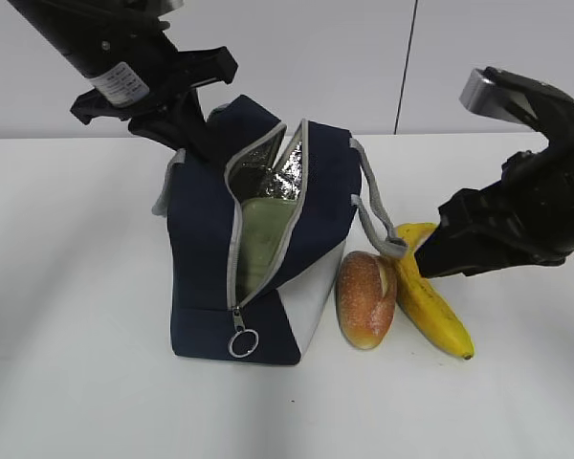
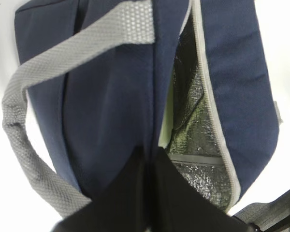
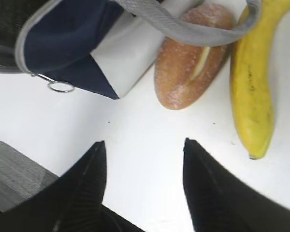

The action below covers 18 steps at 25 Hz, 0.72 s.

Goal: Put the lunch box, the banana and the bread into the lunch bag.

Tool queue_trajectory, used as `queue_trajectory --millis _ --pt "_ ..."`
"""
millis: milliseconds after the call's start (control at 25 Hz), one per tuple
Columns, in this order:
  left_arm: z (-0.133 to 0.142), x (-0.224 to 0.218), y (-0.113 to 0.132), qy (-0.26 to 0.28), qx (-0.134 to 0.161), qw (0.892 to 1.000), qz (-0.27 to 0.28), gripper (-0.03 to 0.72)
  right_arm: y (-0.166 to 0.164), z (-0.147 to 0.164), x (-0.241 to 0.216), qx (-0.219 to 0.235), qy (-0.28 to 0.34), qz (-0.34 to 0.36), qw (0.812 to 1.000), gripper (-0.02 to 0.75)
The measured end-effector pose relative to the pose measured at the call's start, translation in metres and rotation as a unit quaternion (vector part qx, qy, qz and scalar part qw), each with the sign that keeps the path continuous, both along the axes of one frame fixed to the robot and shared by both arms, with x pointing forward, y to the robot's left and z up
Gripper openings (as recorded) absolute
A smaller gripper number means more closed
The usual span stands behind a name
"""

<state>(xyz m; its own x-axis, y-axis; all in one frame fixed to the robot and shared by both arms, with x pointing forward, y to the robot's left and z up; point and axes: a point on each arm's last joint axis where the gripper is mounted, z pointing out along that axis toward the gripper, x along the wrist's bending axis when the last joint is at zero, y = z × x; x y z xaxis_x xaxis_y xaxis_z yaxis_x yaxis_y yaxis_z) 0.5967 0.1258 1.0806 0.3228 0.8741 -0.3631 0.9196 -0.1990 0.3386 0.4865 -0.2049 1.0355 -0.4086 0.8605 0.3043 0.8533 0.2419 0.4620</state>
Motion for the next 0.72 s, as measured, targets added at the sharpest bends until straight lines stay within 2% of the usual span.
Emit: queue_trajectory --millis 280,520,720 --pt "0.0 0.0 0.0 0.002 0.001 1.0 -0.001 -0.003 -0.008 -0.028 0.014 -0.072 0.031 -0.016 0.997 0.386" --pt "0.0 0.0 0.0 0.002 0.001 1.0 -0.001 -0.003 -0.006 -0.067 0.034 -0.101 0.083 -0.011 0.991 0.505" --pt "0.0 0.0 0.0 0.002 0.001 1.0 -0.001 -0.003 -0.003 -0.08 0.057 -0.128 0.085 0.003 0.988 0.531"
